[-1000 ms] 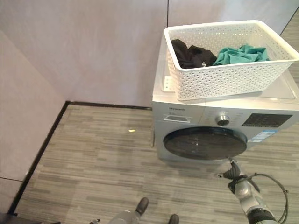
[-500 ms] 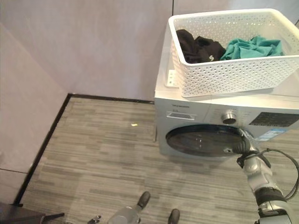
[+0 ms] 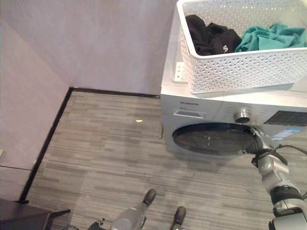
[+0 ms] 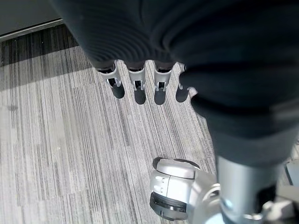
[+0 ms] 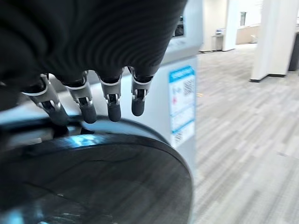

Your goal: Grab the laundry basket,head to the washer,open it,put in the laundry and shut it.

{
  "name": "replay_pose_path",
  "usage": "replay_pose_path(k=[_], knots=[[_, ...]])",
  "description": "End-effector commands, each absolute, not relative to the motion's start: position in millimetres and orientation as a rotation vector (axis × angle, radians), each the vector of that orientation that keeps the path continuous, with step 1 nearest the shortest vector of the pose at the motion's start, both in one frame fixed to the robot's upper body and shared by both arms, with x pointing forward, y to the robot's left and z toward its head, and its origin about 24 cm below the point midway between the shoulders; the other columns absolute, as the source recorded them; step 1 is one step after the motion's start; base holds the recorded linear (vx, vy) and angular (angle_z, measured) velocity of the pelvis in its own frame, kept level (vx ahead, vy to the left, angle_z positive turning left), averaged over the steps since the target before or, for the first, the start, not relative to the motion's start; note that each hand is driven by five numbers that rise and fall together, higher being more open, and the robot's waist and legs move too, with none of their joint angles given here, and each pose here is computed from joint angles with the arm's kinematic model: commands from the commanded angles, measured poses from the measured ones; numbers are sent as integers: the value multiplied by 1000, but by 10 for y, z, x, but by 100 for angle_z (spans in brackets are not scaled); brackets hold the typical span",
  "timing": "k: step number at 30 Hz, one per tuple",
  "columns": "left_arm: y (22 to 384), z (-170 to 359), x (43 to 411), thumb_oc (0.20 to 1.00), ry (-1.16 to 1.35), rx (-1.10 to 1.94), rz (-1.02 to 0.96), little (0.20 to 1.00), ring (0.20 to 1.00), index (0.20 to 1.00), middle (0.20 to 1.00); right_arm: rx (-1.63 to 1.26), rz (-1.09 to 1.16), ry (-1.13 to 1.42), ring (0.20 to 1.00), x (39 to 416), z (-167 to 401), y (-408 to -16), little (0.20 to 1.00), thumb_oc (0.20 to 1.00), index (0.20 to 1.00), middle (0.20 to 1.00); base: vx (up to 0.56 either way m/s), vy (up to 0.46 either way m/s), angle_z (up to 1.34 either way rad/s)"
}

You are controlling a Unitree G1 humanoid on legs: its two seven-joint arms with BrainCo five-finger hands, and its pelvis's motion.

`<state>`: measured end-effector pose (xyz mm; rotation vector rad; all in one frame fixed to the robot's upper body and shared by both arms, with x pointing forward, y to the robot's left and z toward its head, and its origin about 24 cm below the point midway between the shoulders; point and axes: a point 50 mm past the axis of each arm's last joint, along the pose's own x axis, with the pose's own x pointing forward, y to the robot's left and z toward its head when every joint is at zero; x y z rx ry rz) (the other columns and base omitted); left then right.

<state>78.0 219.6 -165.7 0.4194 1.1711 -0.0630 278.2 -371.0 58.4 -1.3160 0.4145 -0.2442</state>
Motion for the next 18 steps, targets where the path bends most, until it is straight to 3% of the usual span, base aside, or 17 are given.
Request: replay_pose_path(k=[1, 13, 18], knots=[[2185, -1667, 777, 1000, 1182, 424, -55, 1000, 1000, 1000, 1000, -1401, -240, 518, 1000, 2698, 697, -3970, 1000, 1000, 1000, 1000, -1, 3, -4], [2180, -1643, 877, 1000, 1140, 462, -73, 1000, 1000, 1000, 1000, -1424, -180, 685, 1000, 2742, 544, -4015, 1000, 1000, 1000, 1000, -3, 14, -10], [2186, -1642, 887, 1000, 1147, 475, -95, 1000, 1000, 1000, 1000, -1338, 39, 732, 1000, 2853, 207, -3630, 1000, 1000, 1000, 1000, 6, -8, -10]])
